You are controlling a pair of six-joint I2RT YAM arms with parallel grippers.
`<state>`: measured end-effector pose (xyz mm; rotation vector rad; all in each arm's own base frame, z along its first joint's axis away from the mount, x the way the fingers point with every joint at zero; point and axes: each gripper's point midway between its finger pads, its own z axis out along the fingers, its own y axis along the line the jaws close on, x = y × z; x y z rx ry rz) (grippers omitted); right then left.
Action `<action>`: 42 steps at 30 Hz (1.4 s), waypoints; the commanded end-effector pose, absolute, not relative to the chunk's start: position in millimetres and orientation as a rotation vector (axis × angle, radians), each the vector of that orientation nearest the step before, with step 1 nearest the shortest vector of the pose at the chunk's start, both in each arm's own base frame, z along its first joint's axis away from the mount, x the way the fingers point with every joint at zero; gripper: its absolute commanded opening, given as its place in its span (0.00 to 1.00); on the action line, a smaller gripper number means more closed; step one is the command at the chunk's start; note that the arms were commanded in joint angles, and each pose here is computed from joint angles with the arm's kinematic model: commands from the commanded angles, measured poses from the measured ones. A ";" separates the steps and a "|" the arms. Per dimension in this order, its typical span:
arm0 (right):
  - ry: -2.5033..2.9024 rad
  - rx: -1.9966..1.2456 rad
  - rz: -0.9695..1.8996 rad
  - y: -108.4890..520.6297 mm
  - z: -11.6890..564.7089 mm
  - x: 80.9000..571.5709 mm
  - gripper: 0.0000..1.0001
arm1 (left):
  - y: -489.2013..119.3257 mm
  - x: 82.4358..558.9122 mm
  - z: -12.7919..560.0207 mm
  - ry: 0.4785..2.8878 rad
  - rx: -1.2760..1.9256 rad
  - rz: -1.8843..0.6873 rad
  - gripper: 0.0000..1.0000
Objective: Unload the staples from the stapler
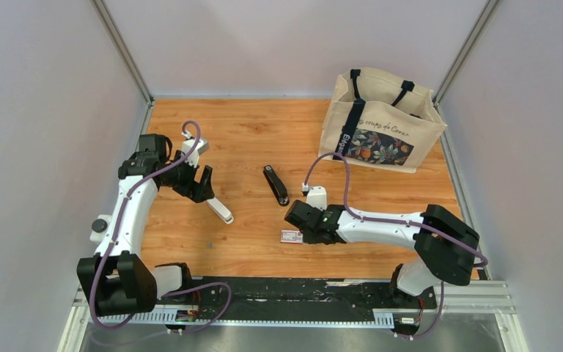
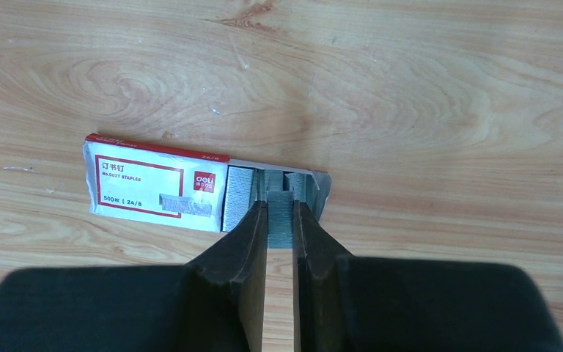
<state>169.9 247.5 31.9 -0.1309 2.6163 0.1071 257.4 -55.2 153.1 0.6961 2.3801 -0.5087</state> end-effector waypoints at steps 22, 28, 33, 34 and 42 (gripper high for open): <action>2.531 -0.098 0.150 251.0 57.1 181.1 0.27 | -59.5 253.4 162.1 2.332 0.737 -0.511 0.91; 2.490 -0.063 0.149 237.1 71.4 182.1 0.26 | -61.4 252.9 162.4 2.327 0.748 -0.513 0.92; 2.512 0.001 0.162 220.0 62.7 182.4 0.20 | -78.8 248.1 151.8 2.320 0.872 -0.489 0.91; 2.523 0.037 0.177 215.5 58.4 184.5 0.18 | -82.2 246.9 148.9 2.318 0.901 -0.473 0.91; 2.565 0.181 0.534 220.8 44.3 180.3 0.17 | -130.1 240.9 123.1 2.274 1.225 -0.412 0.82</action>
